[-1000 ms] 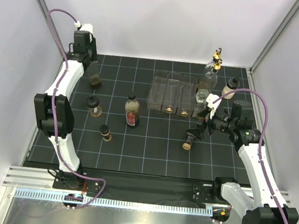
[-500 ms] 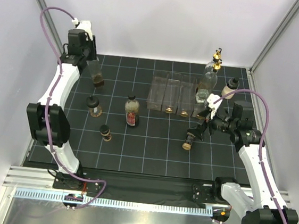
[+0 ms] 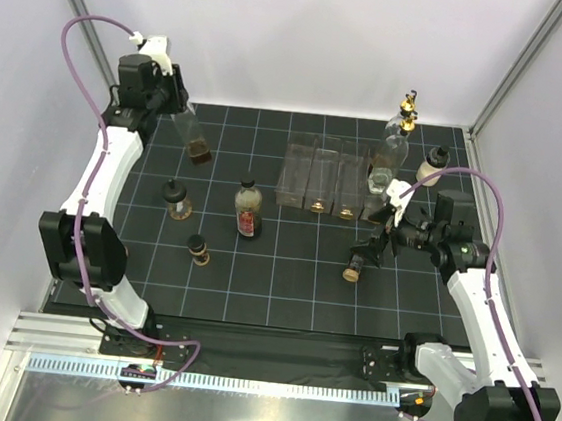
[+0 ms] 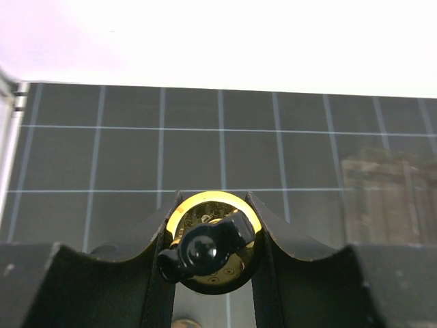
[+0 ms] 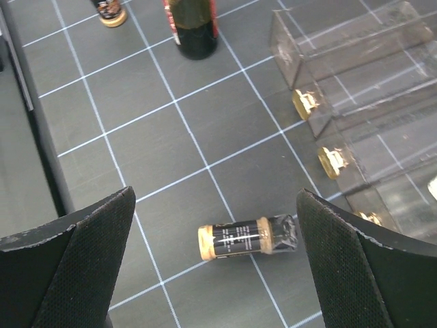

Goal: Organize the condiment bottles
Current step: Pick up the bottle from the corner of the board.

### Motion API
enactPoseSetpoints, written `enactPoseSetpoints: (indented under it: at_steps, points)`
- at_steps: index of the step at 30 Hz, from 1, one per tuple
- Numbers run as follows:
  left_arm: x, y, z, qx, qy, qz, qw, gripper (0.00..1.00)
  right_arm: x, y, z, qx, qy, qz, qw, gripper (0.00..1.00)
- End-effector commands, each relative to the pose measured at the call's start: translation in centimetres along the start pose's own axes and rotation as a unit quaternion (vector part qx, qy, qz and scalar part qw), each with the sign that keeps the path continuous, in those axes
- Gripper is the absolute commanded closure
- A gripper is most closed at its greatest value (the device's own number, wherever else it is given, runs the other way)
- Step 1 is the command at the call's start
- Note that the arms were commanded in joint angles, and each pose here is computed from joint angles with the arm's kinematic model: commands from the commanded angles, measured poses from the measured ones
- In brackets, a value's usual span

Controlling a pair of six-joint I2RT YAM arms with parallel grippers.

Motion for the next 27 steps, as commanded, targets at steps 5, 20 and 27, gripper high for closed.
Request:
enactPoseSetpoints:
  at_steps: [5,20,27]
  points:
    - [-2.8,4.9,7.7,-0.118,0.007,-0.071,0.99,1.0,1.6,-0.1,0.8,-0.007,0.042,0.056,0.998,0.0]
    - [-9.5,7.5,7.6,-0.098,0.013,-0.158,0.983,1.0,2.0,-2.9,5.7,0.007,0.186,0.125,0.975,0.0]
    - [-12.3,9.2,8.2,-0.094,0.006,-0.192,0.977,1.0,2.1,-4.5,7.8,0.009,0.195,0.145,0.97,0.0]
Point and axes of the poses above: each gripper's point midway between its finger pads, its own y axis back along the fingers, its own x axis along the line the jaws close on, z = x × y, the point moved 1 cm from there along y, back along the fingers, and after that the axes turned 9 degrees about -y, right-handed, at the moved point
